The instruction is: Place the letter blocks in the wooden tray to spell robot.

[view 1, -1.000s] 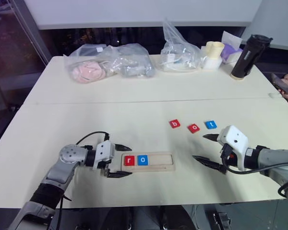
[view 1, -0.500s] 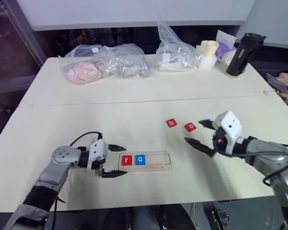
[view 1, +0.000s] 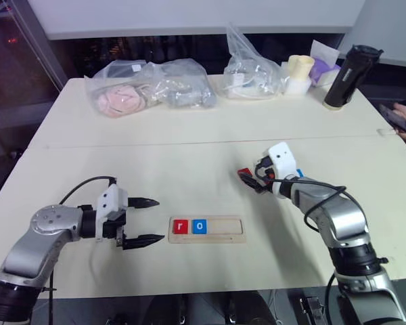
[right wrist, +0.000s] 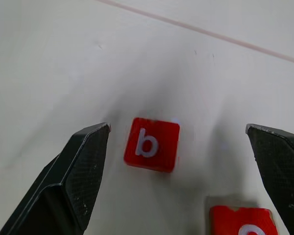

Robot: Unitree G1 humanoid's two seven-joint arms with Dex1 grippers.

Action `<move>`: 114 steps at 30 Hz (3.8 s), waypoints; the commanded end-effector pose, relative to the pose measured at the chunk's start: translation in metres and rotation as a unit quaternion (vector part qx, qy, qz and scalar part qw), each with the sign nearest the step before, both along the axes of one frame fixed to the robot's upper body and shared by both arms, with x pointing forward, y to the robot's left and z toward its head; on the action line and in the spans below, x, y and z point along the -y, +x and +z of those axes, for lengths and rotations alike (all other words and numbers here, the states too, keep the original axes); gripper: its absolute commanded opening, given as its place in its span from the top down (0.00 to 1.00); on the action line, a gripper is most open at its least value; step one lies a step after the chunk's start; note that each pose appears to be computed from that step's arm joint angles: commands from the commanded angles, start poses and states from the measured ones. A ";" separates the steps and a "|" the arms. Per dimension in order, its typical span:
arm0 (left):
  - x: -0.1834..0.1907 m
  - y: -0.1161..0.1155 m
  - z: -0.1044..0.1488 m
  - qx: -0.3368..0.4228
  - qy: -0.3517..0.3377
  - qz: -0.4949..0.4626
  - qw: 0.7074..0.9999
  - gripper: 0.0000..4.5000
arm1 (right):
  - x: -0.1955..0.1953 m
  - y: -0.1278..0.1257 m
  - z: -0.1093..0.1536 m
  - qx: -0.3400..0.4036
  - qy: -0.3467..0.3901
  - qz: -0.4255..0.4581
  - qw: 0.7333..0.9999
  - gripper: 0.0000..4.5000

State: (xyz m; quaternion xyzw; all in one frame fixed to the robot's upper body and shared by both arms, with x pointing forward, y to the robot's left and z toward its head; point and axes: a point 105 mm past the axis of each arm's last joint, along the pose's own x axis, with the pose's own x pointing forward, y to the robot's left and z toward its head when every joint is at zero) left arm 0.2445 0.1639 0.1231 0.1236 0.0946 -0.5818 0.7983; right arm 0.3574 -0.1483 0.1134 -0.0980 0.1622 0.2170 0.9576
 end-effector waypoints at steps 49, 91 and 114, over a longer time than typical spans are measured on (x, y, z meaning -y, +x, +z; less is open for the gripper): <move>0.036 0.037 0.052 0.049 -0.033 0.006 0.998 0.00 | 0.061 -0.138 -0.018 -0.092 -0.045 -0.206 0.973 0.74; 0.027 0.018 0.055 0.077 0.021 -0.099 0.992 0.00 | 0.118 -0.098 0.023 -0.051 -0.280 0.362 0.888 0.00; 0.025 0.018 0.059 0.083 0.025 -0.076 0.993 0.00 | 0.094 -0.090 -0.008 -0.077 -0.188 0.372 0.906 0.00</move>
